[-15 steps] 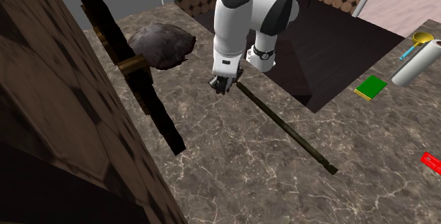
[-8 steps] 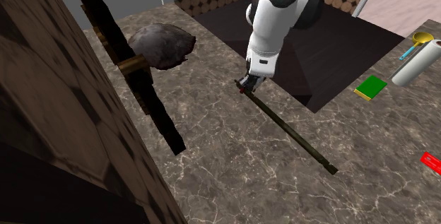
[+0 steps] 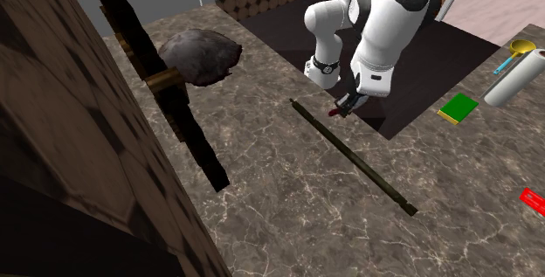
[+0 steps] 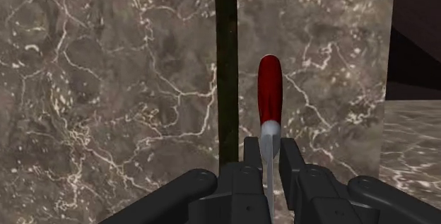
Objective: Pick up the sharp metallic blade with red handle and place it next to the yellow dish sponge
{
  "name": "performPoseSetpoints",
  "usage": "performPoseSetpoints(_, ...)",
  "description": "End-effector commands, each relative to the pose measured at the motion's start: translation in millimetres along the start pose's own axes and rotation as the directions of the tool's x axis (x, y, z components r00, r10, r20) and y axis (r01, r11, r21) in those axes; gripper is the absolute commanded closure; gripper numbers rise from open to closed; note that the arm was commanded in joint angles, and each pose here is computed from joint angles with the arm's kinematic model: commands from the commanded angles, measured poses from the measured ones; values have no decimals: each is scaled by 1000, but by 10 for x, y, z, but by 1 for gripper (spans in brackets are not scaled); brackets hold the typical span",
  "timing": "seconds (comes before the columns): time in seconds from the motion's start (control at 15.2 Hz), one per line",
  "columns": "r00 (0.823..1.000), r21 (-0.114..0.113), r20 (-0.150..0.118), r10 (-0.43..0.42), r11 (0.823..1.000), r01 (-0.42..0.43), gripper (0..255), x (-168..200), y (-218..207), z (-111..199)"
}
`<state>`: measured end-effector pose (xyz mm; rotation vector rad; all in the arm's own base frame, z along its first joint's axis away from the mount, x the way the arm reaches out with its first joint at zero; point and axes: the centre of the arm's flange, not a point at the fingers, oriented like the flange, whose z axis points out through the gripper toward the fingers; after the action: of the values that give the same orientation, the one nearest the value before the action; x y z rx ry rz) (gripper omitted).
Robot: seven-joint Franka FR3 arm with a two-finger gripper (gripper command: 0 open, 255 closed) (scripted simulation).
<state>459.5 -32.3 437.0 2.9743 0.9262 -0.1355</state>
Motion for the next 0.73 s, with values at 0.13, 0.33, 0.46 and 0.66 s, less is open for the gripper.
performPoseSetpoints(0.13,1000,0,0,1,1000,-1,255,310,-403,-43)
performPoseSetpoints(0.33,1000,0,0,1,1000,-1,255,544,-722,-64)
performPoseSetpoints(0.46,1000,0,0,1,1000,-1,255,701,-934,-78)
performPoseSetpoints(0.66,1000,0,0,1,1000,-1,255,935,-1253,-98)
